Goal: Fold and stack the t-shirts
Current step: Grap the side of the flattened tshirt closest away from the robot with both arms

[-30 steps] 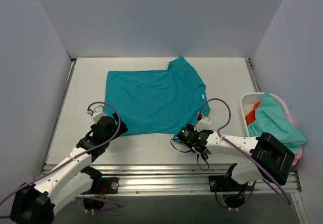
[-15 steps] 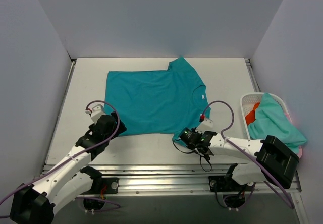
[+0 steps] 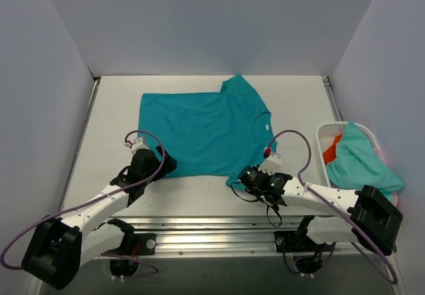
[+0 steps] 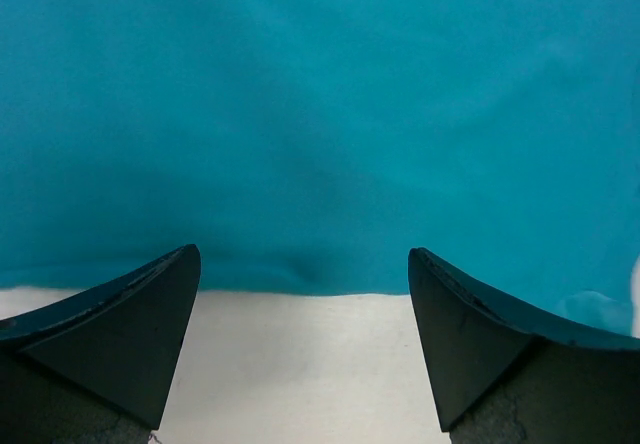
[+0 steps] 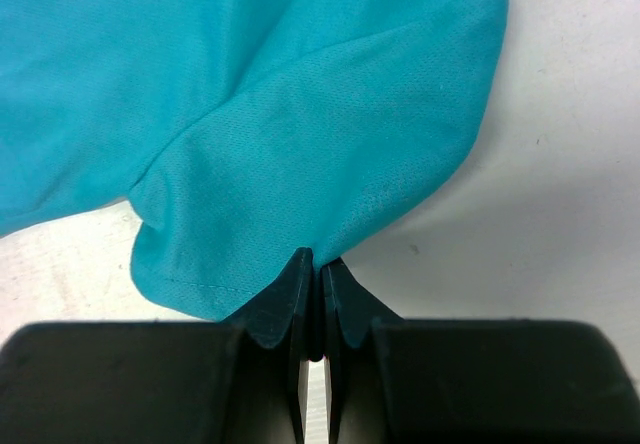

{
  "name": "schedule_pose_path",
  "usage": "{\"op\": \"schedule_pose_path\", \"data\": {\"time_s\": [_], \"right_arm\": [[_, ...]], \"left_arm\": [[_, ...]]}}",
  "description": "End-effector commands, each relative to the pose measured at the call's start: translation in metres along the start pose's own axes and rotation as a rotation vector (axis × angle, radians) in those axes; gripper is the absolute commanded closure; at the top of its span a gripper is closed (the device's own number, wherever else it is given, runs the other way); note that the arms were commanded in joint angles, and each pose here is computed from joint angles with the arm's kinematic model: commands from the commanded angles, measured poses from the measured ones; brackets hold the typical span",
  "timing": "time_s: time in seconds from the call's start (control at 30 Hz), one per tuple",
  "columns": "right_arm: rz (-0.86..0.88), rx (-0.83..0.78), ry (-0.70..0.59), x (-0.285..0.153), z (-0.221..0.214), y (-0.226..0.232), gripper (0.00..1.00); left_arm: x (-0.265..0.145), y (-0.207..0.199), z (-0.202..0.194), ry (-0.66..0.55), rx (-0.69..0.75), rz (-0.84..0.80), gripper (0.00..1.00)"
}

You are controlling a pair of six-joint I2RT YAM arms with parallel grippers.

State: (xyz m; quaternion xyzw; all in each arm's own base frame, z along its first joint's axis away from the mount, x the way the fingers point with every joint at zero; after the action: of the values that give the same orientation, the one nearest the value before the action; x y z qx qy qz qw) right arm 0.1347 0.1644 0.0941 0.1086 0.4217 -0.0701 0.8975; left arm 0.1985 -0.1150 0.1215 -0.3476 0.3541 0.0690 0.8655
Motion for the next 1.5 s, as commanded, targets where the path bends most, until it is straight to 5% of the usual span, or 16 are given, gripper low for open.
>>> {"op": "schedule_pose_path", "data": {"time_s": [0.0, 0.03, 0.1, 0.17, 0.27, 0.37, 0.5, 0.6, 0.9, 1.33, 1.47], "right_arm": [[-0.005, -0.015, -0.053, -0.005, 0.009, -0.005, 1.0], [-0.001, -0.01, -0.06, -0.005, 0.01, -0.006, 1.0], [0.0, -0.011, -0.065, -0.005, 0.01, -0.007, 1.0], [-0.001, -0.015, -0.071, -0.005, 0.011, -0.008, 1.0], [-0.002, -0.024, -0.072, -0.003, 0.012, -0.007, 1.0], [-0.001, -0.028, -0.071, -0.002, 0.012, -0.007, 1.0], [-0.003, -0.02, -0.078, -0.001, 0.012, -0.01, 1.0], [-0.006, -0.022, -0.084, -0.001, 0.014, -0.01, 1.0], [-0.009, -0.006, -0.1, 0.0, 0.027, -0.011, 0.99], [-0.044, 0.005, -0.083, 0.006, 0.036, -0.028, 0.99], [-0.044, 0.005, -0.08, 0.009, 0.038, -0.028, 0.99]], "left_arm": [[-0.008, -0.039, 0.016, -0.115, -0.049, -0.479, 0.06], [-0.008, -0.031, 0.016, -0.143, -0.075, -0.472, 0.01], [-0.02, -0.038, 0.025, -0.171, -0.123, -0.596, 0.22], [-0.03, -0.04, 0.031, -0.177, -0.111, -0.746, 0.04], [-0.033, -0.045, 0.037, -0.17, -0.099, -0.728, 0.06], [-0.036, -0.05, 0.051, -0.213, -0.11, -0.455, 0.06], [-0.055, -0.01, 0.038, -0.247, -0.17, 0.058, 0.06], [-0.062, 0.007, 0.037, -0.257, -0.256, 0.252, 0.05], [-0.002, 0.013, -0.006, -0.041, -0.28, 0.323, 0.02], [0.019, 0.021, -0.011, -0.09, -0.319, 0.408, 0.0], [0.02, 0.023, -0.012, -0.096, -0.316, 0.419, 0.15]]}}
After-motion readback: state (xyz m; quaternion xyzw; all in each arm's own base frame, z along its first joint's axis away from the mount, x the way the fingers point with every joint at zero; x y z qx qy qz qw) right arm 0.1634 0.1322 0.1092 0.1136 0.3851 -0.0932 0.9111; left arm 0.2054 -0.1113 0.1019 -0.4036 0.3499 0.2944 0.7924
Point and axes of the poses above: each gripper's point midway between its finger pads, its own x axis out along the fingers, its own y axis along the line the jaws close on, z = x × y, the point moved 9 cm from there along -x, back along the fingers, and after that the axes turned 9 degrees about -x, right-handed, at the moved point
